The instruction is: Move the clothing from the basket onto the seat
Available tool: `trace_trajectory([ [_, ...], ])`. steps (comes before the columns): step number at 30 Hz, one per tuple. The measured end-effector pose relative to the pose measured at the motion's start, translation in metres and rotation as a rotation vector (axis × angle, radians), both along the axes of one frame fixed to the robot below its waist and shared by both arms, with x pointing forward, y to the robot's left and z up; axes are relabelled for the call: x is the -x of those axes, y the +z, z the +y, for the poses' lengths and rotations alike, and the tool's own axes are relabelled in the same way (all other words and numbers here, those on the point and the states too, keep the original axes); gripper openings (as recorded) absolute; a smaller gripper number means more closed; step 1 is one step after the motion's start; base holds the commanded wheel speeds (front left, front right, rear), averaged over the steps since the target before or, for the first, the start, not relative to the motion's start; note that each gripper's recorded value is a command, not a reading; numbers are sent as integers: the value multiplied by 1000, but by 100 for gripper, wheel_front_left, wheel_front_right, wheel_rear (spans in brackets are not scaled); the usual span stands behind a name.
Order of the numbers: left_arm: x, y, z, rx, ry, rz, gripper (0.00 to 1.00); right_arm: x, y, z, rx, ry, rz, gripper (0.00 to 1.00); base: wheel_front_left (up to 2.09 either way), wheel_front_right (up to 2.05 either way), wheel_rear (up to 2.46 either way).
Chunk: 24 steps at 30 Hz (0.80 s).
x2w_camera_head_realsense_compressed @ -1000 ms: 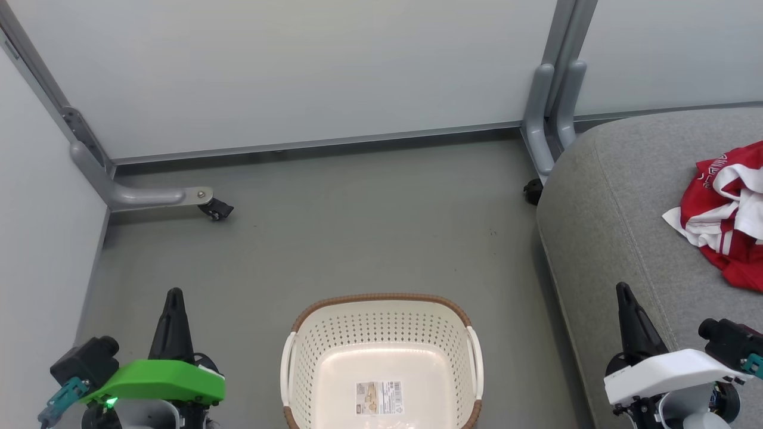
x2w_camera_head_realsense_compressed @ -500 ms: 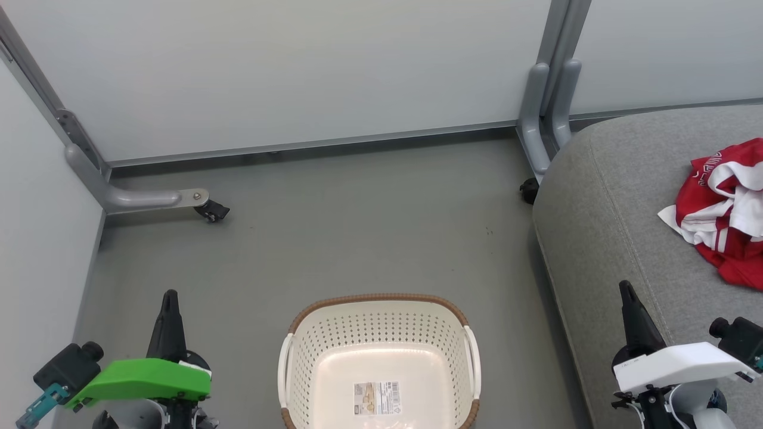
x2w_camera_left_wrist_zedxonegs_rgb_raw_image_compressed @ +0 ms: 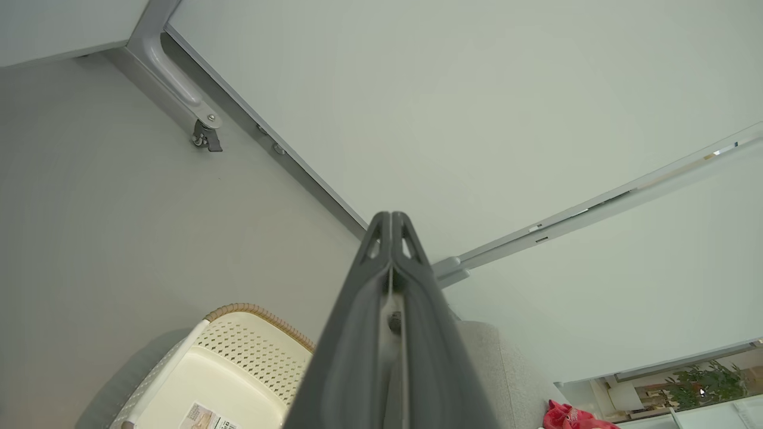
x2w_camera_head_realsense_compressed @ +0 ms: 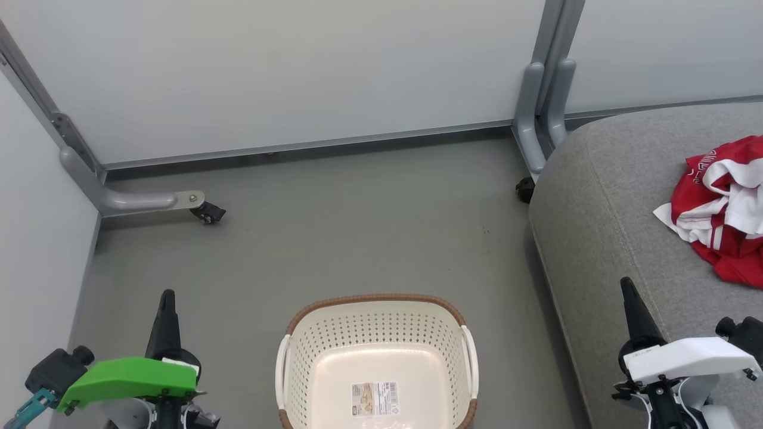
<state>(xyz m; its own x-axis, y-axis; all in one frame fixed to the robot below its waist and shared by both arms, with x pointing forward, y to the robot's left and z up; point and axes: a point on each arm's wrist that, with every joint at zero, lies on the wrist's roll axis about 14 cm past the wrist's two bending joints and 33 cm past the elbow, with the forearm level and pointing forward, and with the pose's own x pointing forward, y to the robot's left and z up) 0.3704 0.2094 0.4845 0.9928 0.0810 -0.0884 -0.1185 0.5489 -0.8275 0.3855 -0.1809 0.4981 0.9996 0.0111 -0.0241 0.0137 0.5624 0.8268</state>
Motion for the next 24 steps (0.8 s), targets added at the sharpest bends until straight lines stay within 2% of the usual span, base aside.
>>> trace_trajectory([
  [24, -6, 5, -3, 247, -14, -27, 0, -1, 0, -7, -250, -12, 11, 0, 0, 0, 0],
])
